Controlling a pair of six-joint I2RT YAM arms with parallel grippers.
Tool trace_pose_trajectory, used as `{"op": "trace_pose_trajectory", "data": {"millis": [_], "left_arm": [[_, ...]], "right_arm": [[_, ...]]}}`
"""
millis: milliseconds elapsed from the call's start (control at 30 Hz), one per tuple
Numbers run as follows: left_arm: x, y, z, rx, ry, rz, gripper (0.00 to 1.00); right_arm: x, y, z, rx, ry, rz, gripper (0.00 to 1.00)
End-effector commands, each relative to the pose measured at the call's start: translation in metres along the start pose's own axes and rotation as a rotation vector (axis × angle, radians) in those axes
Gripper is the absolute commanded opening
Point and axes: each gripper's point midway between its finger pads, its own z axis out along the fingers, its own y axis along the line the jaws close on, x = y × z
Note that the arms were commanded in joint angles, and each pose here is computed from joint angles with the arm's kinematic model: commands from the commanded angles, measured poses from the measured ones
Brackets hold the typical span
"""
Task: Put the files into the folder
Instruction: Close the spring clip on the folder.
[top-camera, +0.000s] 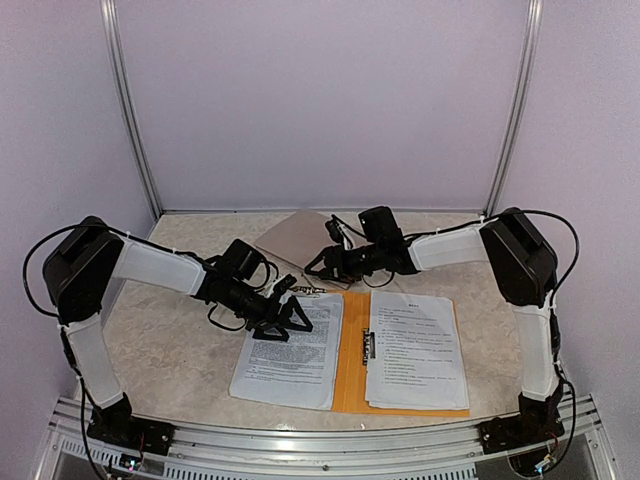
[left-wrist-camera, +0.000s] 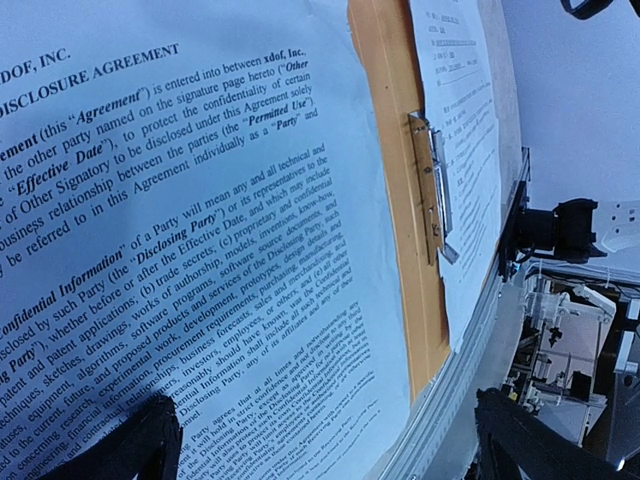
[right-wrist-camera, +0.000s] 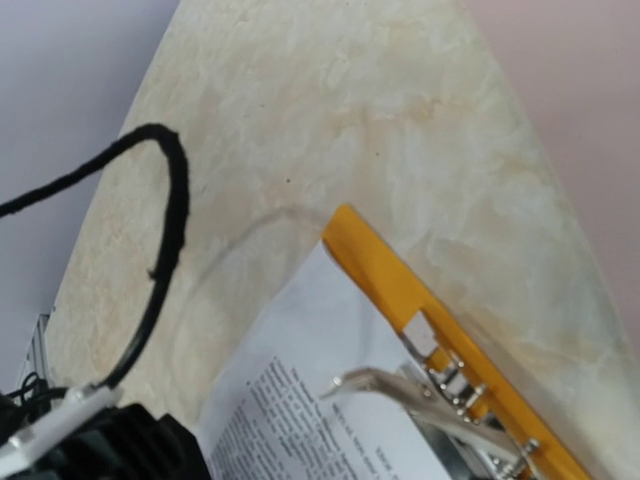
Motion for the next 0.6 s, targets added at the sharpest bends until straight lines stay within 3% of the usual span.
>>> {"op": "trace_pose_trajectory", "data": {"millis": [0, 567], "left_arm": [[-0.006, 0.004, -0.005, -0.062, -0.016, 0.009, 0.99], [-0.059, -0.046, -0.040, -0.048, -0.153, 0.092, 0.99]], "right_arm": [[-0.002, 0.000, -0.007, 0.007, 0.006, -0.015, 0.61], [-0.011, -0.012, -0.033, 0.048, -0.034, -0.028, 0.60]]}}
